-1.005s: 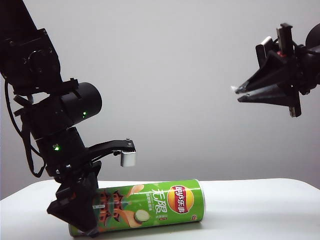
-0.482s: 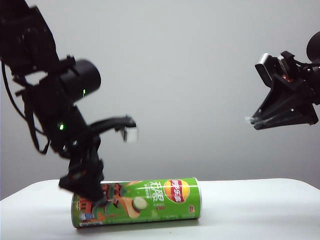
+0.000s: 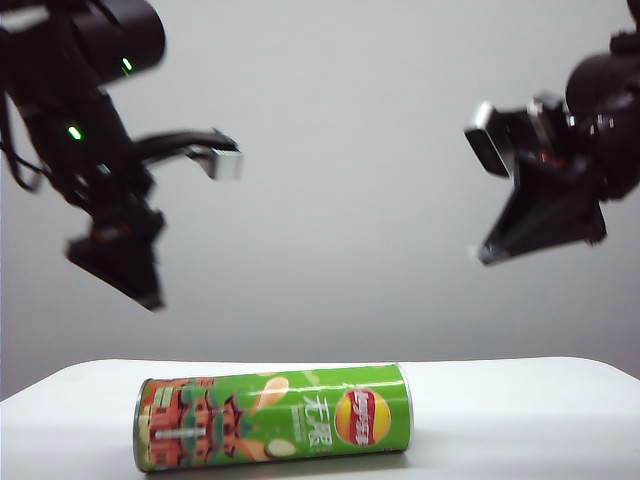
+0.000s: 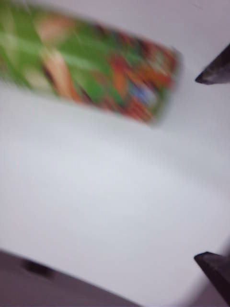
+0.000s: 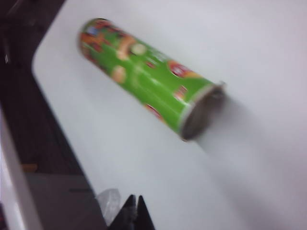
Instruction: Pick up the green tub of chips from the desk, push the transparent container that's holding the chips and has slipped out back in, and finally put the chips back on the desk.
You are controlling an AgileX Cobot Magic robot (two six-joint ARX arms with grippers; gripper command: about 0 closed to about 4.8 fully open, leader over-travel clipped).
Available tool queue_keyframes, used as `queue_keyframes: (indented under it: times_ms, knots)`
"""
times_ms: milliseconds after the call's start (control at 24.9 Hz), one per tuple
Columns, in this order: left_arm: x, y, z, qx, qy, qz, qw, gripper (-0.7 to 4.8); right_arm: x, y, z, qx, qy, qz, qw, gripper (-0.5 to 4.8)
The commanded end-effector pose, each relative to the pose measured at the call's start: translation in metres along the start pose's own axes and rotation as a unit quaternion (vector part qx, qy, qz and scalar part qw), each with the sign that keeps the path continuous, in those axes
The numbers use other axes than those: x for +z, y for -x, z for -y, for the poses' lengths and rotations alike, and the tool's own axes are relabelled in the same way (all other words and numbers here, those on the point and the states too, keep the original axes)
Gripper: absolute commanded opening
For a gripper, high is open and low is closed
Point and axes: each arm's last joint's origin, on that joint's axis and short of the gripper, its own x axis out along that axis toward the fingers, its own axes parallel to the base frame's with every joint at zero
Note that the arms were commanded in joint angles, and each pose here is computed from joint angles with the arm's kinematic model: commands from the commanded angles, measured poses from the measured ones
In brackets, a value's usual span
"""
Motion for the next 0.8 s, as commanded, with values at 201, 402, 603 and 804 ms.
queue_keyframes:
  times_ms: [201,402,603,804]
  knots:
    - [-0.015,0.063,0.000,0.110,0.078,-0.055,0.989,4.10,0.009,0.045,-0.044,-0.020,0.047,0.071,0.996,-0.09]
    - [-0.040,0.113,-0.004,0.109,0.198,0.070,0.972,0.47,0.003,0.102,-0.073,-0.084,0.063,0.178,0.978,-0.09]
    - [-0.082,0.134,0.000,0.152,0.266,0.198,0.931,0.47,-0.023,0.126,-0.093,-0.166,0.071,0.281,0.943,-0.09]
    - [-0.102,0.142,0.013,0.219,0.360,0.235,0.876,0.17,-0.056,0.119,-0.101,-0.244,0.066,0.339,0.906,-0.09]
